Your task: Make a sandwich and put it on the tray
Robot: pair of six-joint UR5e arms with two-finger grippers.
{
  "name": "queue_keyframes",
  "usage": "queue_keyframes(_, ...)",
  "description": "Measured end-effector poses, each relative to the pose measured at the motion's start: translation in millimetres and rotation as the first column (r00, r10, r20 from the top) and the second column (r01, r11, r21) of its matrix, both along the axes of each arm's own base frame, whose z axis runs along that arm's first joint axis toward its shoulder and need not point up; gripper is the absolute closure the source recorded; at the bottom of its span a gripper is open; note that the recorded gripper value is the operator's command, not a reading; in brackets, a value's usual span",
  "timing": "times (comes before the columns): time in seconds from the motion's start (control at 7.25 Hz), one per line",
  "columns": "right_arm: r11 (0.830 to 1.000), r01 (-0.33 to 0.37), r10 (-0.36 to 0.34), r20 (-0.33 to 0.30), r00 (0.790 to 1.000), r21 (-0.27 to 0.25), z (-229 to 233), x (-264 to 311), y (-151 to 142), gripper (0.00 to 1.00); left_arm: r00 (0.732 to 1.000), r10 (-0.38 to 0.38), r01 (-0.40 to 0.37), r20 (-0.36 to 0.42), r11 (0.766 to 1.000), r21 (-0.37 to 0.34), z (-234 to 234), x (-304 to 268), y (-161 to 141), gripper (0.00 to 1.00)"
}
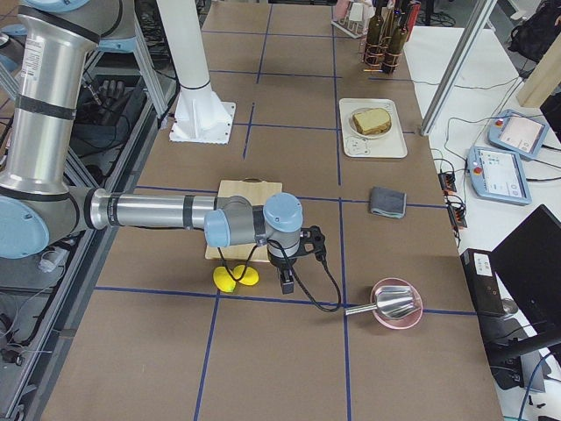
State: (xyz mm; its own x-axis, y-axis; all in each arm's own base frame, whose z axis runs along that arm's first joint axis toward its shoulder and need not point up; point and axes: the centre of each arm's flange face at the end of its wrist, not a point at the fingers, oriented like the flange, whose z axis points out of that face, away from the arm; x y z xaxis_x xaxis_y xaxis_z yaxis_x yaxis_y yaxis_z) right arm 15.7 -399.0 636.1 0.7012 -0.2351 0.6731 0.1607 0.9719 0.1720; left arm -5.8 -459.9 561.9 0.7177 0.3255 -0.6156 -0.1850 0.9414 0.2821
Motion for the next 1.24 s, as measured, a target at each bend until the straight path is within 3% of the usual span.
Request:
queue_keyframes(0.28, 1.000, -0.010, 0.009, 0.010, 1.000, 0.012, -6, 4, 0, 0.00, 0.995, -0.104, 0.104, 0.002, 0.986, -0.131, 64, -53, 21, 0.00)
queue_keyframes(0.41, 1.000, -0.014, 0.013, 0.011, 1.000, 0.019, -10, 6, 0, 0.00, 0.993, -0.121, 0.121, 0.006, 0.980, -0.156, 74, -61, 25, 0.00)
queue_keyframes(1.24, 1.000, -0.017, 0.017, 0.007, 1.000, 0.017, -9, 8, 1, 0.00, 0.992, -0.125, 0.124, 0.006, 0.979, -0.162, 75, -65, 30, 0.00)
